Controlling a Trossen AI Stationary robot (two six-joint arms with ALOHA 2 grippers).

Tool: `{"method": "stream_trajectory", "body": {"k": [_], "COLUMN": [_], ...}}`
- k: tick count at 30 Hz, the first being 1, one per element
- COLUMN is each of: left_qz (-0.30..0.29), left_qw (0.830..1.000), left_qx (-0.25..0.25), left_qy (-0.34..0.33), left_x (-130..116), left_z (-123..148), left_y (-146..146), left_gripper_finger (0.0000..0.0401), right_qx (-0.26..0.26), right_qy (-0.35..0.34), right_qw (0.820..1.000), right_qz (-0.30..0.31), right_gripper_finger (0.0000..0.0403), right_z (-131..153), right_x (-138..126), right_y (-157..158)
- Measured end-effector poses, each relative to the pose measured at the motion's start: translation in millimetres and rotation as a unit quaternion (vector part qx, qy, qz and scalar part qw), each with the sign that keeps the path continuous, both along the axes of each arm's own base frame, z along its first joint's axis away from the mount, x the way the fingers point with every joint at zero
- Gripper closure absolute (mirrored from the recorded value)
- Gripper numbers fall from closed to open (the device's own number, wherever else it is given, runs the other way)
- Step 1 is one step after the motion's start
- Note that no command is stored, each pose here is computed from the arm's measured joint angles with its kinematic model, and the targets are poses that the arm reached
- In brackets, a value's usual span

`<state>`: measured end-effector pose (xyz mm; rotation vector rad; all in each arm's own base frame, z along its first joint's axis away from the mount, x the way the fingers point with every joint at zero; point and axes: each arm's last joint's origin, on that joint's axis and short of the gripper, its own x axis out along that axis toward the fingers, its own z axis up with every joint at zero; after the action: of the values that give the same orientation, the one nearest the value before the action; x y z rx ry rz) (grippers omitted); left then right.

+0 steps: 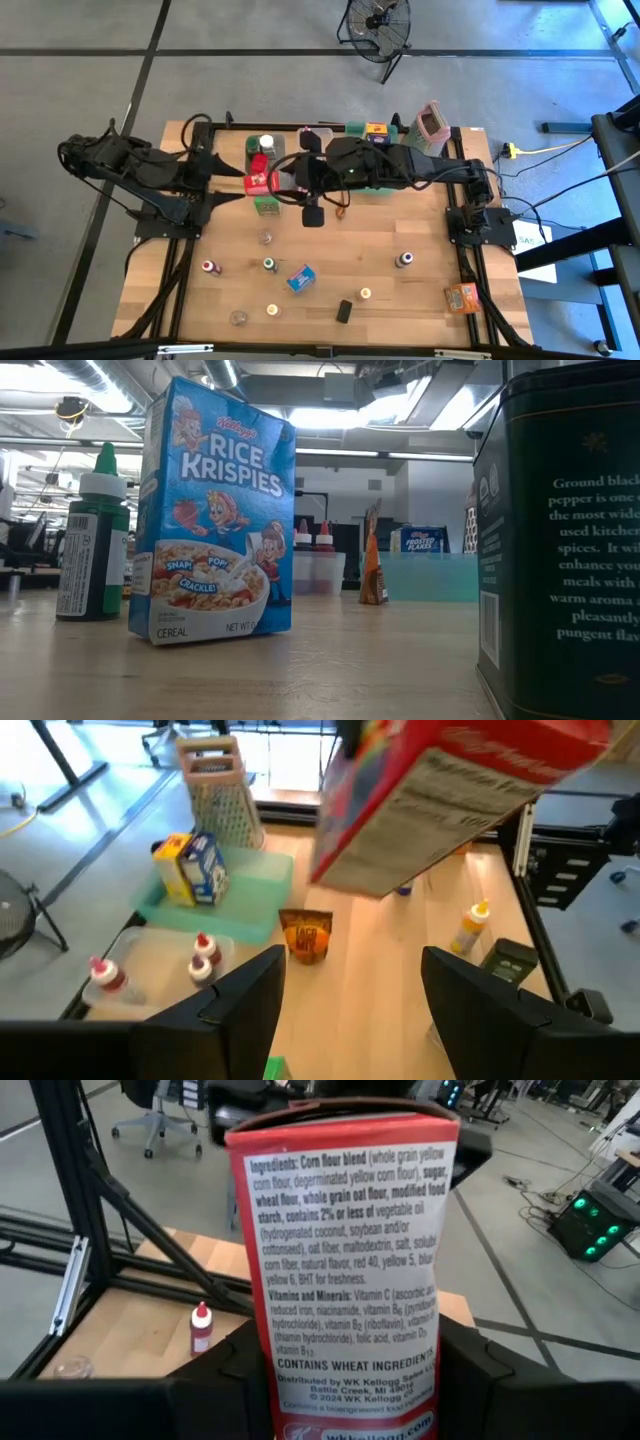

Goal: Pick & Place Kitchen Items
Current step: Put the red cereal box into the green bin

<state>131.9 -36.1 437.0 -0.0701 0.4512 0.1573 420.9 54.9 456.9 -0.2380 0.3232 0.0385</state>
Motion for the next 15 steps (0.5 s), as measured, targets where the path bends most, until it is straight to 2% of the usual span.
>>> {"method": "stream_trajectory", "body": {"k": [6,15], "left_qz": [-0.017,-0.021], "left_qw": [0.999,0.999], "left_qx": [0.026,0.031], "left_qy": [-0.013,-0.017], "left_x": [13,28], "left_z": [2,1], "left_y": [-5,-11], "left_gripper_finger": [0.0169,0.0168], "right_qx": [-0.004,-0.004], "right_qy": [-0.010,-0.008], "right_qw": [1.000,1.000], "right_qz": [0.002,0.002], "right_gripper_finger": [0.0222,0.0222], "right_z": [2,1], "right_x": [1,1], "right_y": [0,0]}}
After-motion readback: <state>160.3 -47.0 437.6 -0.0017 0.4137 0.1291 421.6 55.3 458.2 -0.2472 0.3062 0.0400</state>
